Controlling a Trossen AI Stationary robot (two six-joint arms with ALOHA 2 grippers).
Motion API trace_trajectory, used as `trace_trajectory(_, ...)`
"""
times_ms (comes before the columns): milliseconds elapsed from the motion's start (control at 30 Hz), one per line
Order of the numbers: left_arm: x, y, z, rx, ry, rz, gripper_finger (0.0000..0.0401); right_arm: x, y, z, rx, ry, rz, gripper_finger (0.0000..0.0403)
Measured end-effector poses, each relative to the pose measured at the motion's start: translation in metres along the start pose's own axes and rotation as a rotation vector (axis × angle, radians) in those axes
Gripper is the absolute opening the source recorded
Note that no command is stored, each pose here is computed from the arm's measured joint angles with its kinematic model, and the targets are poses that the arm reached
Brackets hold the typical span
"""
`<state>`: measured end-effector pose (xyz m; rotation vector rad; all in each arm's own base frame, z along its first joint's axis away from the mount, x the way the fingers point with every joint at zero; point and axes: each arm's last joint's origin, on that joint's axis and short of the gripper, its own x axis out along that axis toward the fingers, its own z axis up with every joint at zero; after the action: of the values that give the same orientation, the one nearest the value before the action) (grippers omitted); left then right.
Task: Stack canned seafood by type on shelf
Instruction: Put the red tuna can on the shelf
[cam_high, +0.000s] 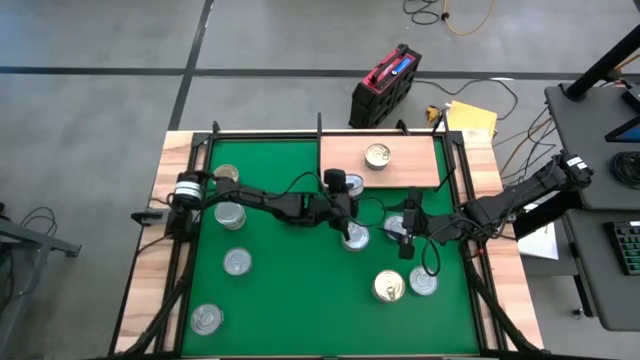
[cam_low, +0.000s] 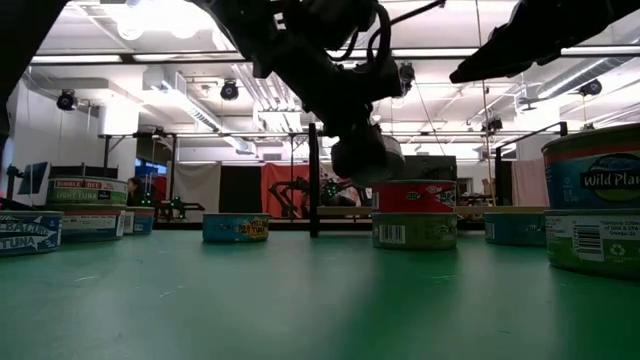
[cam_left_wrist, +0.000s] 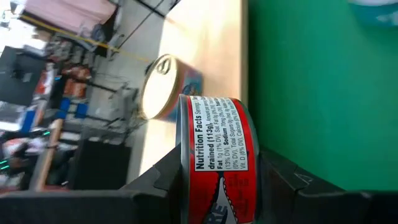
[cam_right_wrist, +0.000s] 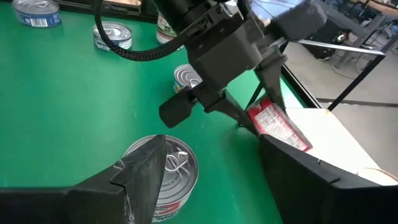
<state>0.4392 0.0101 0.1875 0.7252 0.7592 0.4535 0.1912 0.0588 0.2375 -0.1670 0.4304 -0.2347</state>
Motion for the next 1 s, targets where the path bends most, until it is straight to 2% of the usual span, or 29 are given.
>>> trace_trajectory(100,0.002,0.001,-0.003,-0.013,0.002,-0.03,0.0119,0.0,0.0,0.0,-0.002,0.0,0.0,0.0249)
trace_trajectory(467,0.012,0.009,-0.01,-0.05,0.031,-0.015,0.0119,0.0,0.0,0.0,-0.002,0.0,0.0,0.0235)
trace_trajectory(867,0.026,0.004,-0.019,-0.043,0.068,-0.015,0.0119,0.0,0.0,0.0,-0.003,0.0,0.0,0.0253)
trace_trajectory(1000,0.028,0.006,-0.019,-0.048,0.071,-0.009,0.0132,0.0,0.0,0.0,-0.003,0.0,0.0,0.0253)
